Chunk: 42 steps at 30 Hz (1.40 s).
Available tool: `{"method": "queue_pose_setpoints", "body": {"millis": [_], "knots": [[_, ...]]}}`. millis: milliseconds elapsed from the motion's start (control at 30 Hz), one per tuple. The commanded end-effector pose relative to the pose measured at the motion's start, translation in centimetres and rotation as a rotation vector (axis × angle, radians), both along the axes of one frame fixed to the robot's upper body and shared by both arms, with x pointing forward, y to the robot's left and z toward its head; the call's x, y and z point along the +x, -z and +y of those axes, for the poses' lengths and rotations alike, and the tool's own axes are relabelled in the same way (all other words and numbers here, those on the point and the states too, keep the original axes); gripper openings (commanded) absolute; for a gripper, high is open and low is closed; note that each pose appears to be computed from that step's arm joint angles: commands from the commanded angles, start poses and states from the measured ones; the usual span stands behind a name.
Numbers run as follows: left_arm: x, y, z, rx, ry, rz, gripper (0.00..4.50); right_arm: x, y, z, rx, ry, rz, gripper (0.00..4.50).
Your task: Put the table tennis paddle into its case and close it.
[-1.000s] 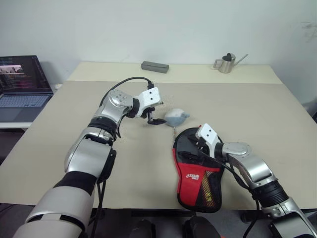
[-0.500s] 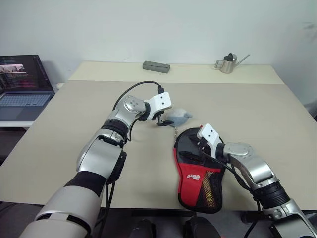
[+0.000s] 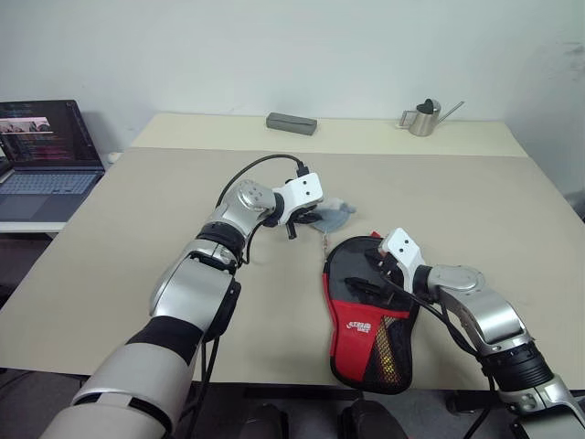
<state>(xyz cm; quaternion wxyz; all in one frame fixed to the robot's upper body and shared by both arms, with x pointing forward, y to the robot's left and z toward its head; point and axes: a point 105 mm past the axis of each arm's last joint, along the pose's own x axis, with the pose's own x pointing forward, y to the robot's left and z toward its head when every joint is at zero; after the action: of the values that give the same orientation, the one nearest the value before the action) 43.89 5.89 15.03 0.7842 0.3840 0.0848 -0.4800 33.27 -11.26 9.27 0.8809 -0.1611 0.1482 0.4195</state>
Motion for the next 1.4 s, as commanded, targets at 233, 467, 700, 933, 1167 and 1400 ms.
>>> {"method": "queue_pose_setpoints", "body": {"millis": [233,467,700,933,1167,1400], "knots": [[-0.1,-1.7,-1.0,-0.064,0.036,-0.008,0.02,-0.7,3.7,-1.7,-0.031,0.032,0.158,4.5],[-0.2,-2.1,-1.4,-0.12,0.034,0.004,0.02,-0.7,6.3,-2.0,-0.002,0.032,0.195,4.5],[0.0,-2.1,-1.8,-0.101,0.019,-0.011,0.02,-1.2,7.5,-2.8,-0.032,0.022,0.214,4.5],[0.5,-2.1,-2.4,-0.034,-0.015,-0.064,0.02,-1.9,7.8,-2.7,-0.034,0.001,0.241,4.5],[1.1,-1.5,-2.7,-0.009,-0.075,-0.106,0.02,-2.9,8.4,-2.8,-0.063,-0.027,0.267,4.5],[1.4,-0.7,-3.0,0.051,-0.116,-0.164,0.02,-3.2,8.2,-2.2,-0.053,-0.042,0.273,4.5]]}}
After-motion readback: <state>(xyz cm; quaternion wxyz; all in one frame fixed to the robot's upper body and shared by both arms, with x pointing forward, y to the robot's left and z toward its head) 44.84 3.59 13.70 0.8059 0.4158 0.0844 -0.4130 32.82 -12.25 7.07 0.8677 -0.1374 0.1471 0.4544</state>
